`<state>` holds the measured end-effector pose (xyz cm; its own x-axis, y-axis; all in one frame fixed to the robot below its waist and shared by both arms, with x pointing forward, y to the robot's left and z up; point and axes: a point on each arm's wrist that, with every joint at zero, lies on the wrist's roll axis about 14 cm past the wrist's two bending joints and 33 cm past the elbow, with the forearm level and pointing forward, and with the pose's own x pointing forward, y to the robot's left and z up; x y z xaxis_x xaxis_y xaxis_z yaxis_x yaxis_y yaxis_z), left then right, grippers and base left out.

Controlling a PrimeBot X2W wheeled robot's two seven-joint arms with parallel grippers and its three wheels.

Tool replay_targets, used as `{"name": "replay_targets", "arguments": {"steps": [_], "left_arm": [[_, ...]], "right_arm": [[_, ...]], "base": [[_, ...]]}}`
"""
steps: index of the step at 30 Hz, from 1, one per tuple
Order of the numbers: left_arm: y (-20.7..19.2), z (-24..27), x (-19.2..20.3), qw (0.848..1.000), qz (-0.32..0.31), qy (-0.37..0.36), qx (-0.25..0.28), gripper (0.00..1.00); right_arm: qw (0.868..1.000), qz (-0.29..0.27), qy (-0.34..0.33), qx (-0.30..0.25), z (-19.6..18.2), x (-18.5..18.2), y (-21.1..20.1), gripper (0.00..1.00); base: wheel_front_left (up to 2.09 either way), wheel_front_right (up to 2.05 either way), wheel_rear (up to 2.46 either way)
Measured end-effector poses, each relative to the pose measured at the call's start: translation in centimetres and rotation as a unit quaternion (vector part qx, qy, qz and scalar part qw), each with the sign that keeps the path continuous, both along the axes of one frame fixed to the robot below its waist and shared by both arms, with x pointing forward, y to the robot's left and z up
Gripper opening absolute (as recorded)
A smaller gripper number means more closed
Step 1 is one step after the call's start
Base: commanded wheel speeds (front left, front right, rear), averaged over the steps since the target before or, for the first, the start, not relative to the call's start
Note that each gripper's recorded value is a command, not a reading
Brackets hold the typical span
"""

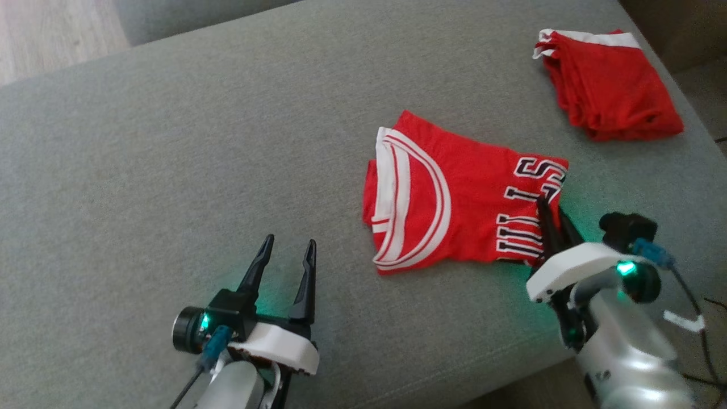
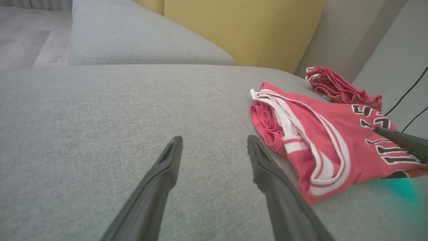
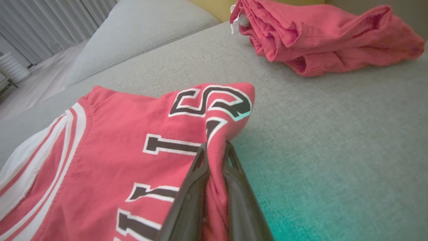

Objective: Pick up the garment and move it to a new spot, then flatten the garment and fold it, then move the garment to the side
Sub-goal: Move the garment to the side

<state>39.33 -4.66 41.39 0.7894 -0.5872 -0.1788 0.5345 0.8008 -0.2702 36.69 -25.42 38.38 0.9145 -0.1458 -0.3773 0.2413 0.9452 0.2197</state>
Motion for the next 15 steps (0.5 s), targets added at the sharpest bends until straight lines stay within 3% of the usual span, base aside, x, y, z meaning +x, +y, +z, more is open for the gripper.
{"name": "replay_targets", "arguments": {"steps": [5,10,13,15], "left_arm": [[1.2,-1.2,0.0,1.0,0.014,0.015,0.01,1.0],[2.6,-2.3,0.1,0.999,0.031,0.026,0.022,1.0],[3.4,-2.9,0.2,0.998,0.042,0.033,0.027,1.0],[3.7,-3.0,0.3,0.998,0.045,0.032,0.029,1.0]], "right_arm": [[0.997,0.028,-0.031,-0.06,3.1,3.9,-2.1,0.0],[0.985,0.037,-0.054,-0.161,8.9,8.7,-7.6,0.0],[0.972,0.039,-0.029,-0.229,10.9,10.2,-11.0,0.0],[0.97,0.031,-0.021,-0.238,11.2,10.5,-12.1,0.0]], "base": [[0.0,0.0,0.0],[0.0,0.0,0.0],[0.0,0.0,0.0],[0.0,0.0,0.0]]}}
